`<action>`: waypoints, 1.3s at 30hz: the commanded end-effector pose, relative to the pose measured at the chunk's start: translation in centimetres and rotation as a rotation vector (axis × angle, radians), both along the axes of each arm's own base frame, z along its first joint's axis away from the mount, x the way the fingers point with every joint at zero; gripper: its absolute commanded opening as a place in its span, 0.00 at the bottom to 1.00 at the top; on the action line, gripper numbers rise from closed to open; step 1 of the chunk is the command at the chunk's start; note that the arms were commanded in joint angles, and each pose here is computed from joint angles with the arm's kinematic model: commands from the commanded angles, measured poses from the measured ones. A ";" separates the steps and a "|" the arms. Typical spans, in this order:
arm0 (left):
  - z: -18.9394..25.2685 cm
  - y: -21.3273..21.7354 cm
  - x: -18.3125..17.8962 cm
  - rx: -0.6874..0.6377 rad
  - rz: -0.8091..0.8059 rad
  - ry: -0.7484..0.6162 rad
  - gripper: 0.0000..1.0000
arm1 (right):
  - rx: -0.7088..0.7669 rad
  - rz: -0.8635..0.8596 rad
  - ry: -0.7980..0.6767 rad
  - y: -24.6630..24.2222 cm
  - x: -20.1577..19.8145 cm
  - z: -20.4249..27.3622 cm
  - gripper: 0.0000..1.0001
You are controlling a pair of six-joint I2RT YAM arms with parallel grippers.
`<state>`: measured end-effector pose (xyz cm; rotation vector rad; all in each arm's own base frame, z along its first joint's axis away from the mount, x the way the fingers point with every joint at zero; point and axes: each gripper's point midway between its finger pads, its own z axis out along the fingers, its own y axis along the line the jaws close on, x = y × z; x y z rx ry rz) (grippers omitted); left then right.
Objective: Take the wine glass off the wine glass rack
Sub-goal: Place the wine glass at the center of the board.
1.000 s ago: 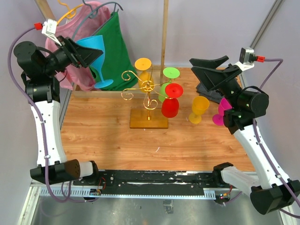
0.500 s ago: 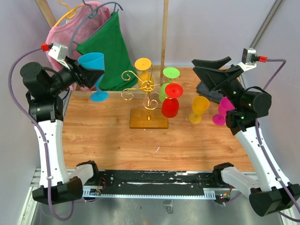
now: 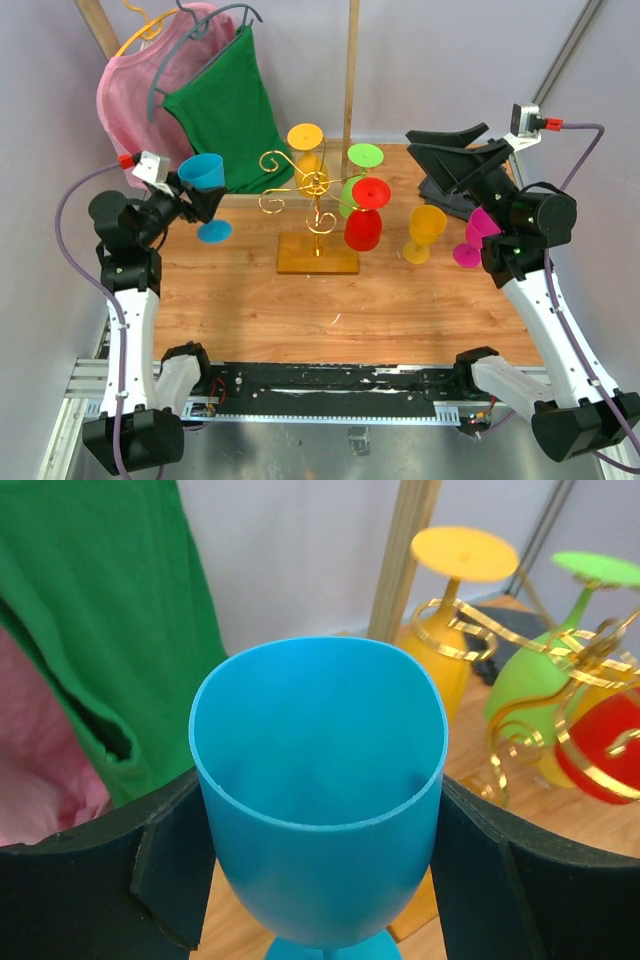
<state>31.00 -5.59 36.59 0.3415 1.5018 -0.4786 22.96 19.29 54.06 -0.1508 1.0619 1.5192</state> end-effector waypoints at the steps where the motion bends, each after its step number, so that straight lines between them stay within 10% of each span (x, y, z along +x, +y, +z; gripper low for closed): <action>1: 0.0 1.3 0.7 0.060 0.074 -0.174 0.64 | -0.028 -0.012 -0.048 -0.3 -0.7 0.7 0.98; 39: -12.5 -0.7 4.4 -0.040 0.211 -0.269 0.68 | -0.127 -0.053 0.034 0.0 0.5 -6.4 0.98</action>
